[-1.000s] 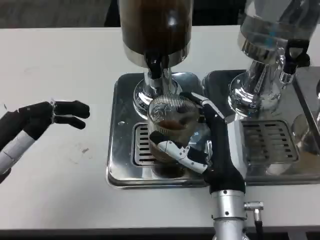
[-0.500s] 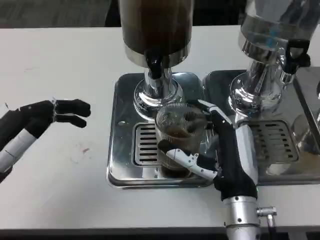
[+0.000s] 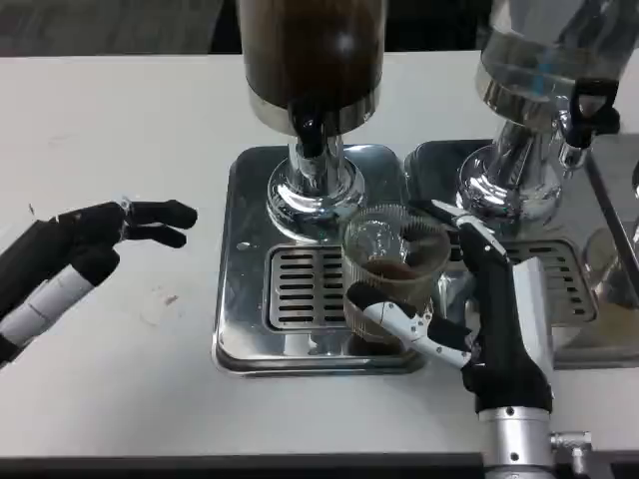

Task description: Grasp the cup under the faucet to collect the drink, then remove the cup.

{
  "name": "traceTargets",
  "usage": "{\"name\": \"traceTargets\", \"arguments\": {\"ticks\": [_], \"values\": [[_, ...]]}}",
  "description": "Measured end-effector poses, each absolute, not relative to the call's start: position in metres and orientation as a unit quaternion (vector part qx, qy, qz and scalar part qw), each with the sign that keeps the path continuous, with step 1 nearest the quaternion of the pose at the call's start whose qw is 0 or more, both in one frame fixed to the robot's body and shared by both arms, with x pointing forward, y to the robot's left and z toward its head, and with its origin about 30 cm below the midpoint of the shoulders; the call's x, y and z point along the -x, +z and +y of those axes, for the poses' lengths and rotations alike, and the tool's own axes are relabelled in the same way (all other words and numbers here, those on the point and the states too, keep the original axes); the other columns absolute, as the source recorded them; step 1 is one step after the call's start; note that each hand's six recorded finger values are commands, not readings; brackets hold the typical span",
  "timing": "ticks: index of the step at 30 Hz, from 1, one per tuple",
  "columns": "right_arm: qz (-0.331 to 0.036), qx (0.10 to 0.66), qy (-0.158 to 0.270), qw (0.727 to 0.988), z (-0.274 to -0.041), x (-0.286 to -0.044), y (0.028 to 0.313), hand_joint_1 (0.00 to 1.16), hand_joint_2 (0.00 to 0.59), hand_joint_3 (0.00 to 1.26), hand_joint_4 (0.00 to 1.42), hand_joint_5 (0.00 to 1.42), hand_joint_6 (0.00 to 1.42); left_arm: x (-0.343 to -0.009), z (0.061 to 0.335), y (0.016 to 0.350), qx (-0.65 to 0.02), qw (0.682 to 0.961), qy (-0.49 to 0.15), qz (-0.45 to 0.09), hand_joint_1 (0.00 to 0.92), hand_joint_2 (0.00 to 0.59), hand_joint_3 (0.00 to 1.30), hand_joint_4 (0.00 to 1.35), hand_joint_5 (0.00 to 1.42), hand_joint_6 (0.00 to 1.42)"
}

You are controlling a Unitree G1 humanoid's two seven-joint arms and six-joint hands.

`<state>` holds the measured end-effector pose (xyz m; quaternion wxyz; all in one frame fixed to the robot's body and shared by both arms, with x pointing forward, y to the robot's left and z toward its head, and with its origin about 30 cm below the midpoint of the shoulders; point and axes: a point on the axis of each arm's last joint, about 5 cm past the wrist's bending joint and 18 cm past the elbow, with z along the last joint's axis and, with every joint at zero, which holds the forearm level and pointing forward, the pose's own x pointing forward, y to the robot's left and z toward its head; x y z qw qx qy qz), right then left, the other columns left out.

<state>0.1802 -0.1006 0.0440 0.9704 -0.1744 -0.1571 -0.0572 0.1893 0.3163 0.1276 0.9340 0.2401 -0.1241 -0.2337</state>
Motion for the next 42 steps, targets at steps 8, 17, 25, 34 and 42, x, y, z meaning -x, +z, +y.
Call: {"name": "traceTargets", "arguments": {"ticks": [8, 17, 25, 34, 42], "values": [[-0.163, 0.17, -0.065, 0.97, -0.112, -0.169, 0.055, 0.96, 0.125, 0.67, 0.85, 1.02, 1.4, -0.186, 0.31, 0.132, -0.276, 0.916, -0.248, -0.154, 0.0, 0.057, 0.33, 0.2, 0.25, 0.16], [-0.163, 0.171, -0.073, 0.969, -0.126, -0.157, 0.063, 0.98, 0.116, 0.7, 0.87, 1.03, 1.4, -0.182, 0.305, 0.139, -0.312, 0.894, -0.268, -0.177, 0.0, 0.049, 0.24, 0.09, 0.12, 0.13], [-0.175, 0.166, -0.072, 0.968, -0.13, -0.154, 0.072, 0.98, 0.115, 0.71, 0.88, 1.03, 1.4, -0.175, 0.303, 0.149, -0.383, 0.851, -0.291, -0.209, 0.0, 0.034, 0.2, 0.03, 0.06, 0.11], [-0.176, 0.16, -0.078, 0.968, -0.138, -0.146, 0.08, 0.98, 0.114, 0.72, 0.88, 1.04, 1.4, -0.168, 0.307, 0.159, -0.433, 0.812, -0.314, -0.232, 0.0, 0.022, 0.18, 0.0, 0.0, 0.07], [-0.185, 0.157, -0.08, 0.967, -0.143, -0.14, 0.088, 0.98, 0.111, 0.73, 0.89, 1.04, 1.42, -0.166, 0.306, 0.164, -0.455, 0.781, -0.347, -0.251, 0.0, 0.021, 0.17, 0.0, 0.0, 0.06]]}}
